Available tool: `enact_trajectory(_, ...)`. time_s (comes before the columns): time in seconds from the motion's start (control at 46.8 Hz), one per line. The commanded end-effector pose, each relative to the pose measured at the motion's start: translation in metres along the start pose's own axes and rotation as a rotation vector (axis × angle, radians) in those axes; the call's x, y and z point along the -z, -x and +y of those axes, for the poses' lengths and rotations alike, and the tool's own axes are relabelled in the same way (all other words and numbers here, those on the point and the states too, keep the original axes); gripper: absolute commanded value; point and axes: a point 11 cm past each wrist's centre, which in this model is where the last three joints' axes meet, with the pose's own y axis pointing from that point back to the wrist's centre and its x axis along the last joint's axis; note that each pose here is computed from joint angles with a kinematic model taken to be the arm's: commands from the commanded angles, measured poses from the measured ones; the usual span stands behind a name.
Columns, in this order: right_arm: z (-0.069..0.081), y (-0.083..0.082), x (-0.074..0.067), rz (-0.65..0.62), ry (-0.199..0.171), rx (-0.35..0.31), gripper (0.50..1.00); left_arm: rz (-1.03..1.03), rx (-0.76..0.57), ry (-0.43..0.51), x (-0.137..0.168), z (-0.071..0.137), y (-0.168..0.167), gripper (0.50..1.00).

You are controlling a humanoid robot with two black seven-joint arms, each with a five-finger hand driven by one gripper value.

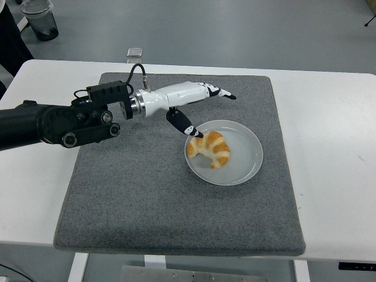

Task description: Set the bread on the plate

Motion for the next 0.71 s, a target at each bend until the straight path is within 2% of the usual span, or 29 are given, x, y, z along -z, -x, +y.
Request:
enact_trajectory(0.0, 0.0, 0.0, 0.0, -0.001, 0.0, 0.001, 0.932, 0.078, -0.051, -0.011, 0.003, 0.005, -0.024, 0.992)
enact_trajectory(0.15, 0.0, 0.0, 0.0, 0.0, 0.002, 0.001, 0.93, 0.234, -0.154, -0.02, 0.009, 0.014, -0.059, 0.992)
enact_trajectory(0.385, 0.0, 0.0, 0.0, 0.0, 0.0, 0.001, 0.932, 0.496, -0.347, -0.051, 0.033, 0.032, -0.098, 0.992)
enact_trajectory(0.684, 0.0, 0.0, 0.0, 0.0, 0.0, 0.001, 0.932, 0.72, -0.567, -0.083, 0.07, 0.06, -0.133, 0.992)
